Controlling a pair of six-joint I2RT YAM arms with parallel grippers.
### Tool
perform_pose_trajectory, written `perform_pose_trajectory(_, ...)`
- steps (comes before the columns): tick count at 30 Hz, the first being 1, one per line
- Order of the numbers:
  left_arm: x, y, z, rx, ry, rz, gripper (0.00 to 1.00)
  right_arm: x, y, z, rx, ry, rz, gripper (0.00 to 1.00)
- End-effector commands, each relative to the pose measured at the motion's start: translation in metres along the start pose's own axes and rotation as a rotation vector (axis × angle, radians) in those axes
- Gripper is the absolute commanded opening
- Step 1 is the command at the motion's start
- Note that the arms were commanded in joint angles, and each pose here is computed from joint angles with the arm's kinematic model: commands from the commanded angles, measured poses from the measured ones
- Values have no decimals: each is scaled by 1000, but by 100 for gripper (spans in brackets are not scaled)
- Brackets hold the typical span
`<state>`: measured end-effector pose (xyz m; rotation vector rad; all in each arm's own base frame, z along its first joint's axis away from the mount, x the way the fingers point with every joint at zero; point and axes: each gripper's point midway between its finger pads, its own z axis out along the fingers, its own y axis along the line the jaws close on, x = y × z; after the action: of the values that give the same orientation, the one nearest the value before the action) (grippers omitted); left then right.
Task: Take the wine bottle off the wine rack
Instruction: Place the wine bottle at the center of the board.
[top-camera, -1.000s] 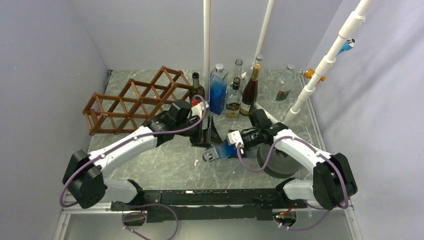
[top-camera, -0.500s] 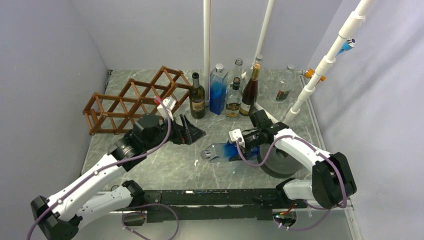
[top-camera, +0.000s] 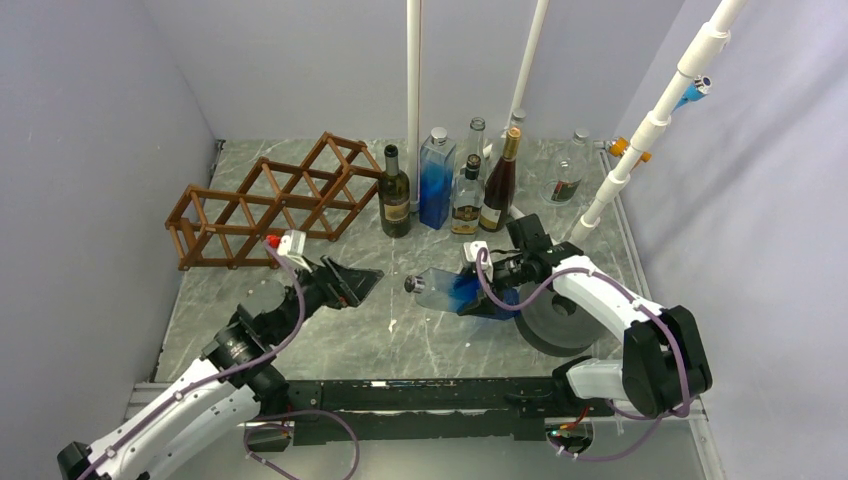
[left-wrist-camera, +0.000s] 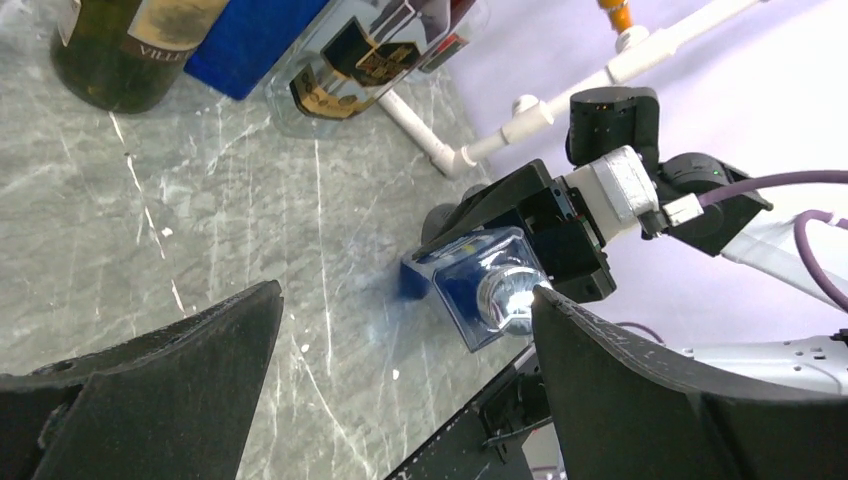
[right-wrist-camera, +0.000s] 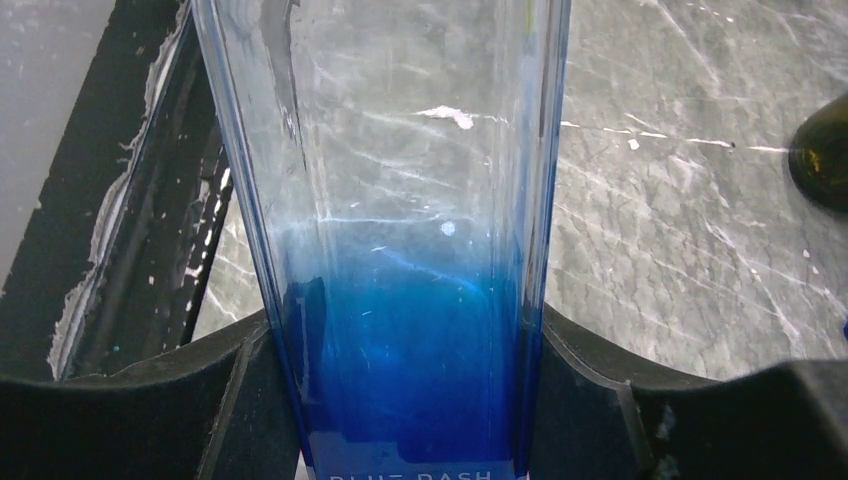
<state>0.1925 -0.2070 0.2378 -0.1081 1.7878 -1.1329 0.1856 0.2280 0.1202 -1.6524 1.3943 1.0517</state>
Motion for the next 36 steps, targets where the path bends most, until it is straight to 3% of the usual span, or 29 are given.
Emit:
perform_pose_trajectory(1, -25, -12, -3, 73, -148, -51, 100, -60, -20, -11, 31, -161, -67, 0)
perform_pose_trajectory(16, -17, -49, 8, 301, -138, 192, 98, -75, -47, -26, 150, -251, 123, 0)
perform_pose_trajectory(26, -4, -80, 51, 321, -143, 209, 100, -78, -41, -24, 109, -297, 148, 0)
perform_pose_trajectory(36, 12, -97, 67, 490, -165, 539, 100, -81, -21, -23, 9, -309, 79, 0)
